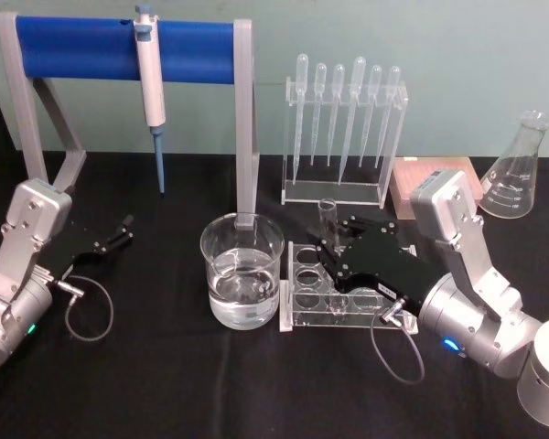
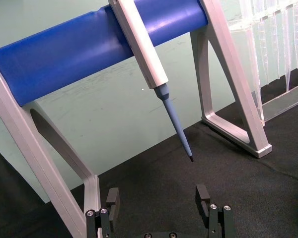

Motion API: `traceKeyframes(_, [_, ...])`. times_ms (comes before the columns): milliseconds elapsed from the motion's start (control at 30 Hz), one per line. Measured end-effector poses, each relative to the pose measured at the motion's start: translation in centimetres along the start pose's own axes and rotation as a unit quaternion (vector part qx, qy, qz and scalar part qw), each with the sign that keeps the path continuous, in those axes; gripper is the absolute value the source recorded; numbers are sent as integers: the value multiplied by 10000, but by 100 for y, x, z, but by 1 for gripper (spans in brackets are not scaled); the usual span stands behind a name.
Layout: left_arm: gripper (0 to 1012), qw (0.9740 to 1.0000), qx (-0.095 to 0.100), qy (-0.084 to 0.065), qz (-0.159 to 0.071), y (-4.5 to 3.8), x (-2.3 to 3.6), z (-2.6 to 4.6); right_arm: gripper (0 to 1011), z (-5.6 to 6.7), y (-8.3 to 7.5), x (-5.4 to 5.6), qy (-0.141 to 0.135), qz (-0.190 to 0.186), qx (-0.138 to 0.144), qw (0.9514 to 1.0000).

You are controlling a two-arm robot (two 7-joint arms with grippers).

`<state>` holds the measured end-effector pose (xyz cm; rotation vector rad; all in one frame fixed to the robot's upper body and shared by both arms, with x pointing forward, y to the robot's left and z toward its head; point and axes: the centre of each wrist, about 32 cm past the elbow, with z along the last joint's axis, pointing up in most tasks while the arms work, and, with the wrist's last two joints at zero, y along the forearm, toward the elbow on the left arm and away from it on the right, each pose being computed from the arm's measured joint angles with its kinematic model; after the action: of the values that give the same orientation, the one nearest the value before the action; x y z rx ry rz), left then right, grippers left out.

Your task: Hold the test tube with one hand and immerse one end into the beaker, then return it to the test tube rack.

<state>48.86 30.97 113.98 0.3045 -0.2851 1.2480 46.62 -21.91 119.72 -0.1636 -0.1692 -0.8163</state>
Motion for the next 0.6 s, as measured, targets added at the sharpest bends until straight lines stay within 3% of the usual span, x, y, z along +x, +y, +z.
traceKeyframes(200, [1000,10000,0,0,0,0,0,0,390,-9,5,-12,-3,-3,-14,10000])
traceKeyframes(367, [1000,10000,0,0,0,0,0,0,594,-8,-41,-36,7,5,-70,10000])
traceKeyframes(400, [1000,10000,0,0,0,0,0,0,594,-3,-57,-42,3,6,-81,10000])
traceKeyframes(600, [1000,10000,0,0,0,0,0,0,789,49,-364,-105,58,-187,-273,9994])
